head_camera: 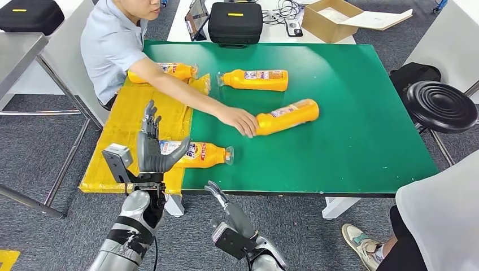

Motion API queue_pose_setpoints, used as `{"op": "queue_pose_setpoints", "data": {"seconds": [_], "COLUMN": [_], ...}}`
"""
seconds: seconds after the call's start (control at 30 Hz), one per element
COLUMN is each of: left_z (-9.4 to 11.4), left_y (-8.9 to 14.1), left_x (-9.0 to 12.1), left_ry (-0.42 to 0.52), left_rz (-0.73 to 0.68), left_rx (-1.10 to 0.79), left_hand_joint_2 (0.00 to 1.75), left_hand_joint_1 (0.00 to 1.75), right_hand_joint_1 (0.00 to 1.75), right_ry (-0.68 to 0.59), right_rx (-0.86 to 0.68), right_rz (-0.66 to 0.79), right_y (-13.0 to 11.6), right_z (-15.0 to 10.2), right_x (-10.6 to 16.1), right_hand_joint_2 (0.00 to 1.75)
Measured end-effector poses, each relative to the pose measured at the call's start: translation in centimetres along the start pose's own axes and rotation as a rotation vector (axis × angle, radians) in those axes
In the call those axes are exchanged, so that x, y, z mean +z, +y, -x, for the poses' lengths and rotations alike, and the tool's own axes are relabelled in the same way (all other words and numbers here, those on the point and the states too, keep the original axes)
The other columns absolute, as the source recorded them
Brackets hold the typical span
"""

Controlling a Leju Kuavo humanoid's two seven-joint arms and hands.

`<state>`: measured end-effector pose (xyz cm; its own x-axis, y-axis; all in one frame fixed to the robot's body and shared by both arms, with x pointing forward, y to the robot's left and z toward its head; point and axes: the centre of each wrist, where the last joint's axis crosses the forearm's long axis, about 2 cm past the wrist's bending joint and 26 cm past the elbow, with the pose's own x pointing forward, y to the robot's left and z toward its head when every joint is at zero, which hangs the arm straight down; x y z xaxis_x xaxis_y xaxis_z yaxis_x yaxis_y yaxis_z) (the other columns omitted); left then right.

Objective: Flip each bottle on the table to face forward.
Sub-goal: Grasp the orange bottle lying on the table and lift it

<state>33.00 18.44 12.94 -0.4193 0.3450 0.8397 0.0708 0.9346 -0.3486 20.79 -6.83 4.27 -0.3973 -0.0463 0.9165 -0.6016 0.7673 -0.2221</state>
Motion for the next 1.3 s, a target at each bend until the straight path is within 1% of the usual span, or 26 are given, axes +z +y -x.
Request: {"op": "queue_pose_setpoints", "data": {"seconds": [0.07, 0.1, 0.17, 0.27, 0.37, 0.57, 0.67, 0.8, 0.93, 1.13, 1.3], "left_z": [-0.6, -0.9, -1.3, -1.9, -2.3, -2.7, -2.7, -2.7, -2.5, -2.5, -2.5], "left_y": [-0.2, -0.3, -0.4, -0.4, -0.3, -0.4, -0.4, 0.1, 0.7, 0.9, 0.7], "left_x": [-0.1, -0.1, 0.0, 0.7, 1.1, 1.3, 1.6, 2.8, 3.8, 4.6, 4.6], "left_ry": [-0.017, -0.024, -0.035, -0.049, -0.062, -0.074, -0.073, -0.053, -0.023, -0.013, -0.009], "left_rz": [-0.004, -0.006, -0.012, -0.022, -0.025, -0.024, -0.033, -0.058, -0.078, -0.07, -0.055], "left_rx": [0.021, 0.034, 0.06, 0.086, 0.092, 0.098, 0.101, 0.103, 0.105, 0.114, 0.122], "left_hand_joint_2": [1.75, 1.75, 1.75, 1.75, 1.75, 1.75, 1.75, 1.75, 1.75, 1.75, 1.75], "left_hand_joint_1": [0.0, 0.0, 0.0, 0.0, 0.0, 0.0, 0.0, 0.0, 0.0, 0.0, 0.0], "right_hand_joint_1": [0.0, 0.0, 0.0, 0.0, 0.0, 0.0, 0.0, 0.0, 0.0, 0.0, 0.0], "right_ry": [-0.005, -0.009, -0.016, -0.014, -0.009, -0.012, 0.003, 0.029, 0.085, 0.193, 0.247], "right_rx": [0.027, 0.058, 0.168, 0.317, 0.367, 0.408, 0.528, 0.736, 0.897, 1.049, 1.165], "right_rz": [0.0, 0.004, 0.027, 0.075, 0.103, 0.127, 0.189, 0.281, 0.282, 0.255, 0.247], "right_y": [-0.1, -0.2, -1.0, -3.3, -5.4, -6.6, -7.8, -11.2, -14.9, -20.1, -22.5], "right_z": [0.0, 0.0, 0.0, 0.2, 0.3, 0.2, 0.2, 0.1, 0.1, 0.5, 1.1], "right_x": [0.0, 0.0, 0.2, 0.6, 1.0, 1.1, 1.4, 2.3, 2.6, 1.1, -0.1], "right_hand_joint_2": [1.75, 1.75, 1.75, 1.75, 1.75, 1.75, 1.75, 1.75, 1.75, 1.75, 1.75]}}
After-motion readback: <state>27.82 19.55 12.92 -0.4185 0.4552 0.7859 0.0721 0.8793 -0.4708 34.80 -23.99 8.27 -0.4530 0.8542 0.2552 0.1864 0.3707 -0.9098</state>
